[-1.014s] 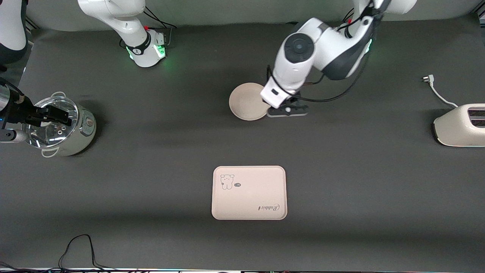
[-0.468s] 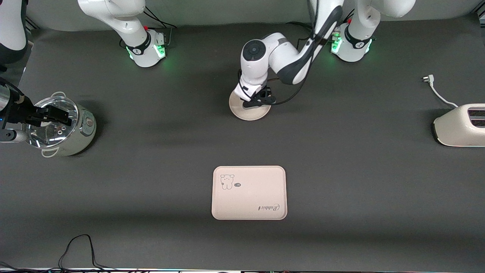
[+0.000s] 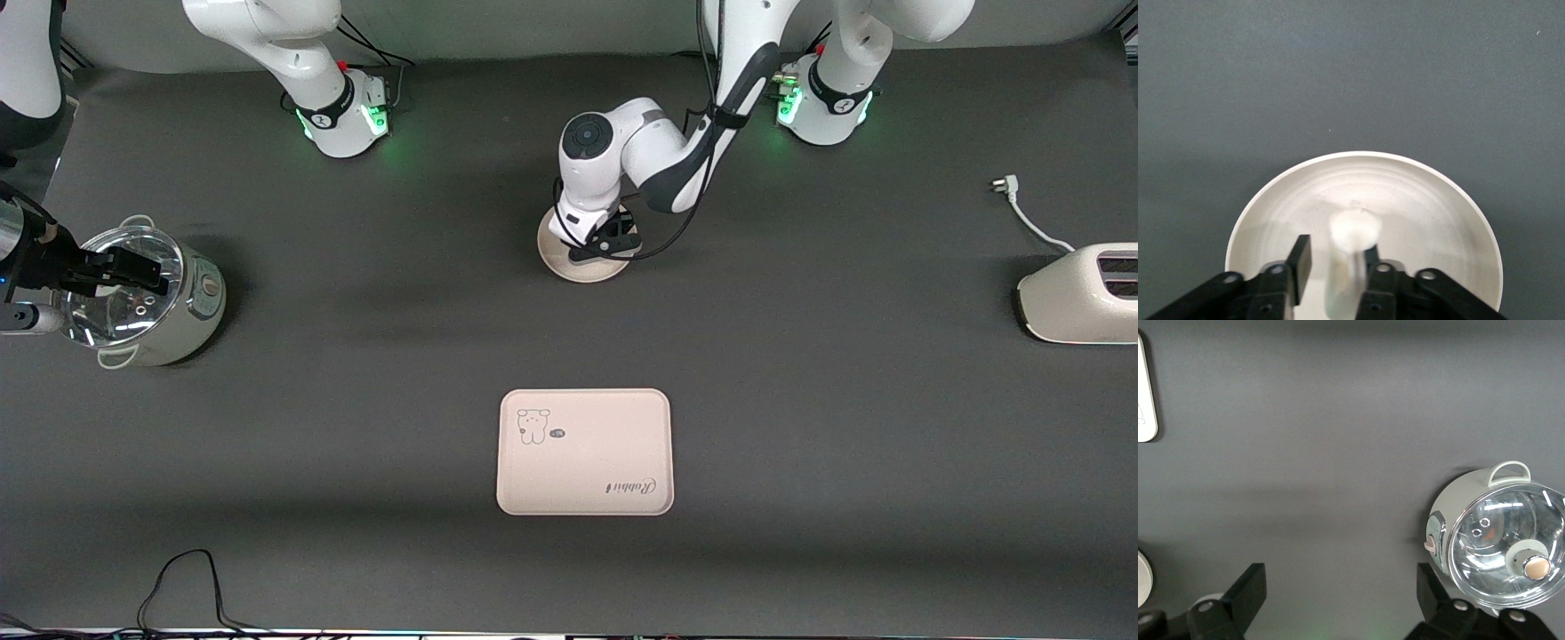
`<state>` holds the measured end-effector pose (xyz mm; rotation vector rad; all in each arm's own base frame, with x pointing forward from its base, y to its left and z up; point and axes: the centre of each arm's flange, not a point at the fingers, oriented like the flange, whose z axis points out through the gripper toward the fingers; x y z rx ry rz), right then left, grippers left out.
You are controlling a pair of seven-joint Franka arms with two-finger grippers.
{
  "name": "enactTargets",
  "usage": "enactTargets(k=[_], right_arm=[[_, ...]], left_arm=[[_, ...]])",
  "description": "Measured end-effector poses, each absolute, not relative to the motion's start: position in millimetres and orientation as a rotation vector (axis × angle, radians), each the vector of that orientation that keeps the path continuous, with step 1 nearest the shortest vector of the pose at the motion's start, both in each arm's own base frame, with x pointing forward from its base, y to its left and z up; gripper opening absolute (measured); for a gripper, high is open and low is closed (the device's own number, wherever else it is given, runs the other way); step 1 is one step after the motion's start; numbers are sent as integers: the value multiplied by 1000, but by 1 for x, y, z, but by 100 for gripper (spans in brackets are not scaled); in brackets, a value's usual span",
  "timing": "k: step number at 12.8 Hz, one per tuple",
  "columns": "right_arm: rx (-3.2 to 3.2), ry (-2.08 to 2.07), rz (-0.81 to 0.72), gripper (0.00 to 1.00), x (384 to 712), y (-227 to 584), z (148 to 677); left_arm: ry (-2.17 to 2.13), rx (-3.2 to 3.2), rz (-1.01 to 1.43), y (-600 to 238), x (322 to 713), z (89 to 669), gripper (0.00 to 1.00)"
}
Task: Place bun in plate and plate on tray
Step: 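Lower the bun onto the plate and open the left gripper, then withdraw the left gripper while the right gripper reaches toward the plate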
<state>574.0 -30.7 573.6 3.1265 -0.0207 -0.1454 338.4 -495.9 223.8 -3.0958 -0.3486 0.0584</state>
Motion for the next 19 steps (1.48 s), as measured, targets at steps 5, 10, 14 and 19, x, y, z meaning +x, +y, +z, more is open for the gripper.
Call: enactTargets(k=[5, 10, 14, 19], right_arm=[[3126, -21, -148, 100, 574, -31, 573], [3126, -21, -155, 100, 574, -31, 571], [3126, -21, -160, 100, 573, -31, 569], [3126, -21, -161, 100, 573, -31, 569]], left_arm=[[-341, -3095, 48, -495, 340, 224, 100], [-309, -3086, 26, -494, 340, 223, 100], [-309, -3085, 25, -494, 340, 222, 100], [-311, -3084, 23, -493, 342, 222, 100]])
